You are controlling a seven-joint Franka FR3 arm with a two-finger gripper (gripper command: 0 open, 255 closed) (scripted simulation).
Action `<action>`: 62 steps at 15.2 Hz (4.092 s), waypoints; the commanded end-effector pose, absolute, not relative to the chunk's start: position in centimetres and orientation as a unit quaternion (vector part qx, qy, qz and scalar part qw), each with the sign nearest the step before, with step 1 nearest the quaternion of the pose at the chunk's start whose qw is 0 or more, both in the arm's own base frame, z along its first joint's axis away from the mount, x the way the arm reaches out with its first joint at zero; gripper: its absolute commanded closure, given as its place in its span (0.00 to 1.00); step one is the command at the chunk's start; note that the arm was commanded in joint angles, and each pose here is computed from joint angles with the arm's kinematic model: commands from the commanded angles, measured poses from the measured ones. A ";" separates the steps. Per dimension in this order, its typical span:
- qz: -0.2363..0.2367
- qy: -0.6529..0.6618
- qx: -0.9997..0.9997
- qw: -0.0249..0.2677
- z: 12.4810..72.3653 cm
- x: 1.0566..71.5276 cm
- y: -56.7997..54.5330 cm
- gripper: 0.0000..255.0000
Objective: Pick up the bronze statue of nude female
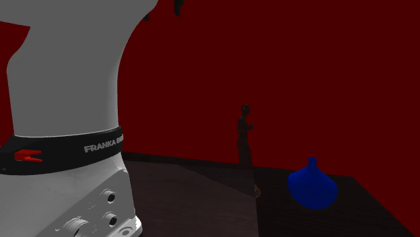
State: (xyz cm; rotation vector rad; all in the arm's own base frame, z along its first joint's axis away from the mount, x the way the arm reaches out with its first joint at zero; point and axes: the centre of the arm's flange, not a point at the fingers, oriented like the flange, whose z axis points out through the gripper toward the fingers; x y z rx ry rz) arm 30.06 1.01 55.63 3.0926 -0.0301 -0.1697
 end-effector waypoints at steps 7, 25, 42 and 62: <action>-0.032 0.019 0.999 0.004 50.6 33.0 -4.3 0.00; 0.037 0.104 0.993 -0.050 35.1 44.8 -17.9 0.00; 0.085 0.163 0.979 -0.088 22.4 55.5 -25.0 0.00; 0.085 0.163 0.979 -0.088 23.1 55.5 -25.0 1.00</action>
